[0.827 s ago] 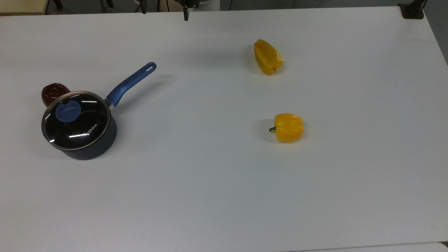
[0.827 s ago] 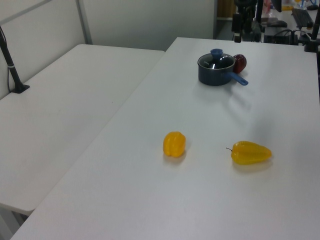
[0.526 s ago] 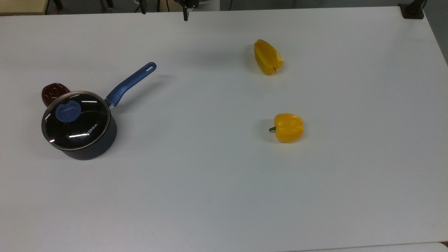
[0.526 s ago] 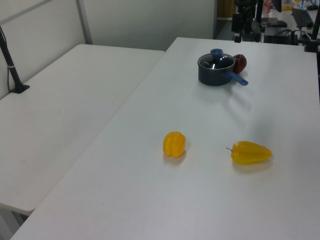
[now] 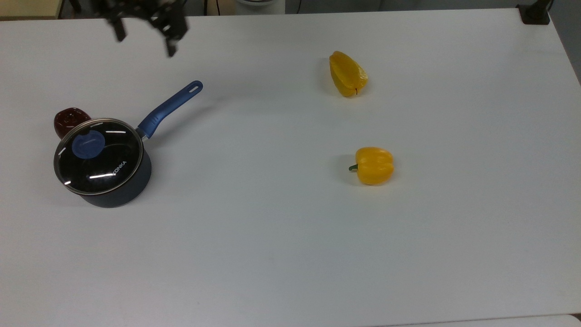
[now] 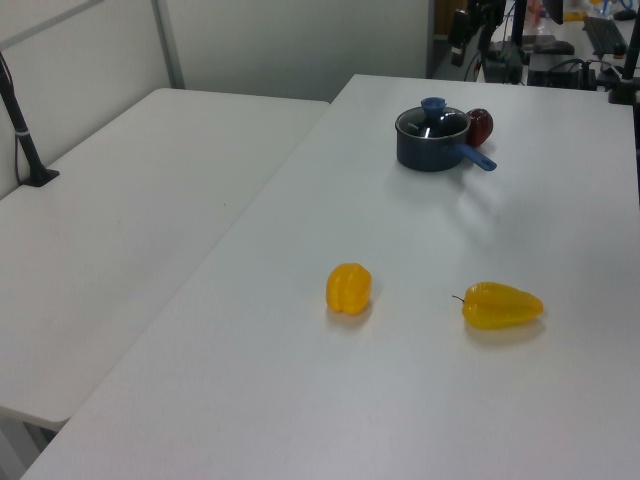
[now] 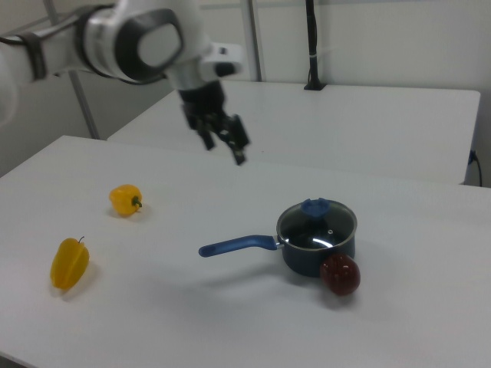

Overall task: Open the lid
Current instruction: 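Move the gripper down over the saucepan to the blue lid knob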

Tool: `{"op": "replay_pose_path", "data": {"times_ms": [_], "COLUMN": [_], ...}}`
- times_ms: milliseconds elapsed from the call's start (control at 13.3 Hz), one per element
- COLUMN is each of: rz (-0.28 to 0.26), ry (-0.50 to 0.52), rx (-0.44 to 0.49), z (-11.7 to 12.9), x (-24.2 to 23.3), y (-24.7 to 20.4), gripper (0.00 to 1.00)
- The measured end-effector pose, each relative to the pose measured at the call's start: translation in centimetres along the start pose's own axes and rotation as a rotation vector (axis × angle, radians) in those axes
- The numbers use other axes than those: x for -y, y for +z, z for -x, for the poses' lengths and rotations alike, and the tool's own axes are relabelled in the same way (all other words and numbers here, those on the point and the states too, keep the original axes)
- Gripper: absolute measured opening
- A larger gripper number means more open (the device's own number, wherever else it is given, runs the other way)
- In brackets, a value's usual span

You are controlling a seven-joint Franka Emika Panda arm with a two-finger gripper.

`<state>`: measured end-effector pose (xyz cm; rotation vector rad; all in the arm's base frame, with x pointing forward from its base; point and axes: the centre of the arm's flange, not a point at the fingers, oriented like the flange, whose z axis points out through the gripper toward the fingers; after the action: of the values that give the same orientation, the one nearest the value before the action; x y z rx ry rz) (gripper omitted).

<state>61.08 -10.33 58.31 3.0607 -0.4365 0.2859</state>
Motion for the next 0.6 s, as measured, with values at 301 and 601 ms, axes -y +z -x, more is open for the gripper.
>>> {"op": "replay_pose_path", "data": {"times_ms": [301,601], "rz": [0.003,0.001], "ry": [0.098,0.132], "rx": [-0.108,-0.165], "z": [-4.3,-6.1], "x": [-6.3,-8.4], "y": [7.2,12.7], "gripper": [1.0,1.0]}}
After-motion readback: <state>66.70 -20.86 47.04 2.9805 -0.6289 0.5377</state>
